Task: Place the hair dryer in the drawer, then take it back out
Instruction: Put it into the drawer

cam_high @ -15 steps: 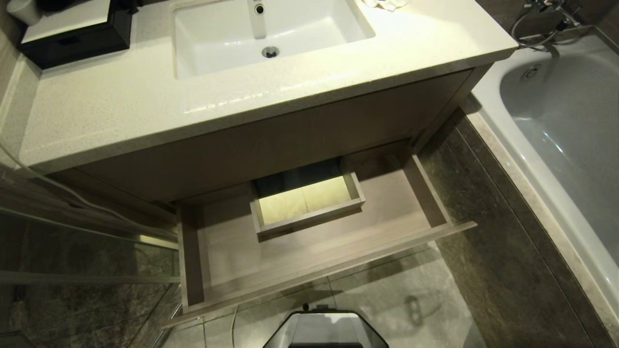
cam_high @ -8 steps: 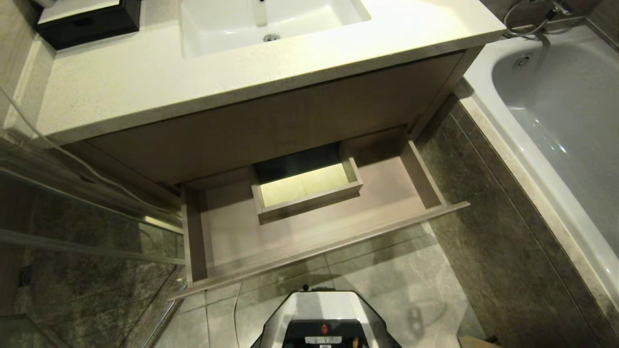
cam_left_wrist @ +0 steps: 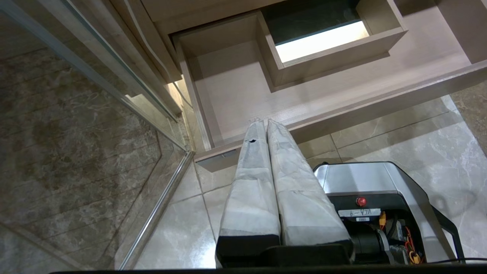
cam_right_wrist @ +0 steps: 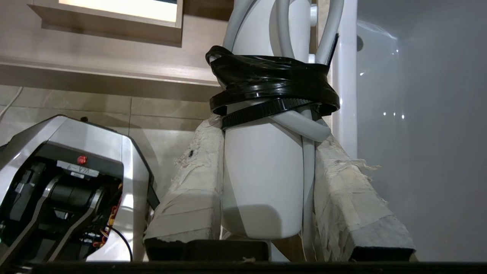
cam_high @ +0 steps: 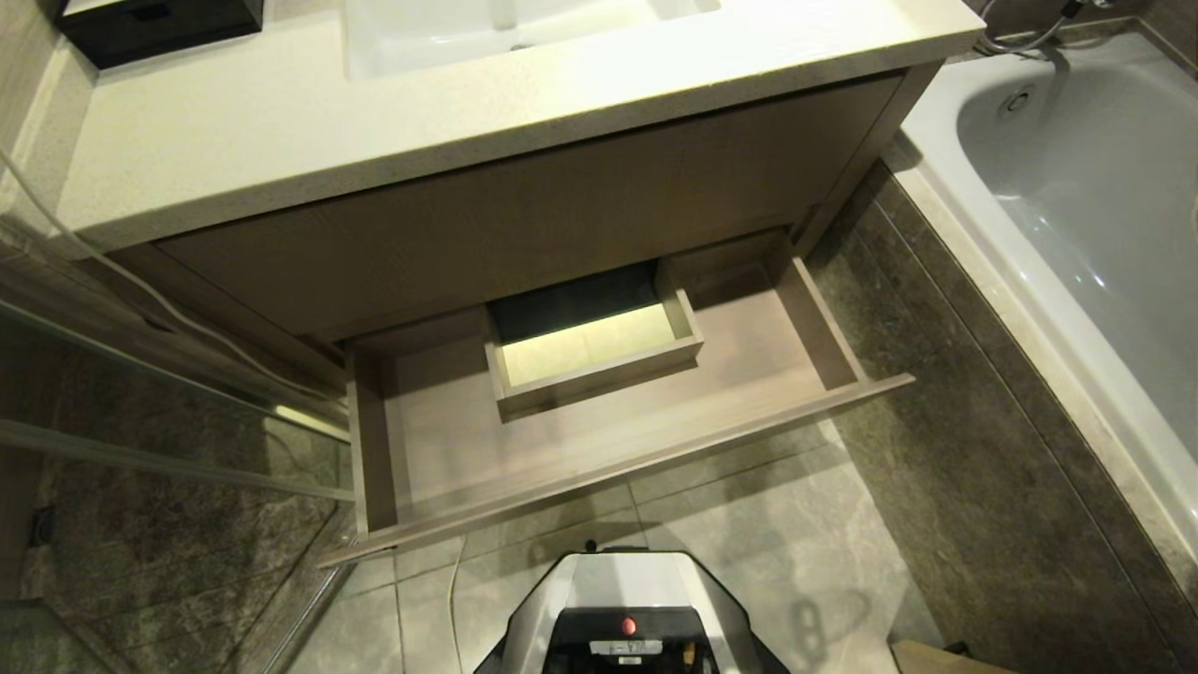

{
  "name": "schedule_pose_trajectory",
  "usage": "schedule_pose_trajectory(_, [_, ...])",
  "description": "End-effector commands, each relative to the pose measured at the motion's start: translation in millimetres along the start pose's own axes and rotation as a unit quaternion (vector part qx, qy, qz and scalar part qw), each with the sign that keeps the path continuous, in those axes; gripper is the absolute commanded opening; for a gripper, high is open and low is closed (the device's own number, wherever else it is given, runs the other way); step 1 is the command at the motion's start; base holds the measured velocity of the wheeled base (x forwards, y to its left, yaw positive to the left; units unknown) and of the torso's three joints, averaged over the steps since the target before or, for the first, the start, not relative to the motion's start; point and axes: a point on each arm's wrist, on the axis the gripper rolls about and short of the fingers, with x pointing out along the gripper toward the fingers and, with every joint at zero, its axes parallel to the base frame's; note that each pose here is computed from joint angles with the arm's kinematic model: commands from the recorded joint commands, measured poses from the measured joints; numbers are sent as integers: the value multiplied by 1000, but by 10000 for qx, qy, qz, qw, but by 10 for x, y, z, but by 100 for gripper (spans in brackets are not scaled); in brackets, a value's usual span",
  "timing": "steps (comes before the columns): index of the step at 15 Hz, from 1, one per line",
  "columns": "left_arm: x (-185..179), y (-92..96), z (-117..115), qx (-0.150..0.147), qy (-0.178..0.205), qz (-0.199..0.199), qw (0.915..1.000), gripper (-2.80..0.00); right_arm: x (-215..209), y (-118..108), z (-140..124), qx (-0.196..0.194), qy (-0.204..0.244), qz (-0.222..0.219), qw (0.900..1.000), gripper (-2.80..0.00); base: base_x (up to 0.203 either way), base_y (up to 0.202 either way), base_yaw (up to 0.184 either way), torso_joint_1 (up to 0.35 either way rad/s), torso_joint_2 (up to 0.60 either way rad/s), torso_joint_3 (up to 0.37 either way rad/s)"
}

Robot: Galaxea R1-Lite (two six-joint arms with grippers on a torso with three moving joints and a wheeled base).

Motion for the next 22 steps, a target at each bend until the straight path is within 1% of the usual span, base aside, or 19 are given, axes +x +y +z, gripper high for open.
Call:
schedule_pose_trajectory(1, [1,0,-5,1,10,-5,10000,-280,-3,5,-10,-14,11,12,10000,-280,0,0,0,-168,306,138])
schedule_pose_trajectory(16, [1,0,-4,-4,8,2,10000,-280,-11,19,-44,-2,13,-64,10000,-280,0,0,0,-191,333,142])
schedule_pose_trajectory(22, [1,0,-5,1,10,1,10000,-280,-8,29,-68,1,12,-81,10000,-280,0,0,0,-295,478,176])
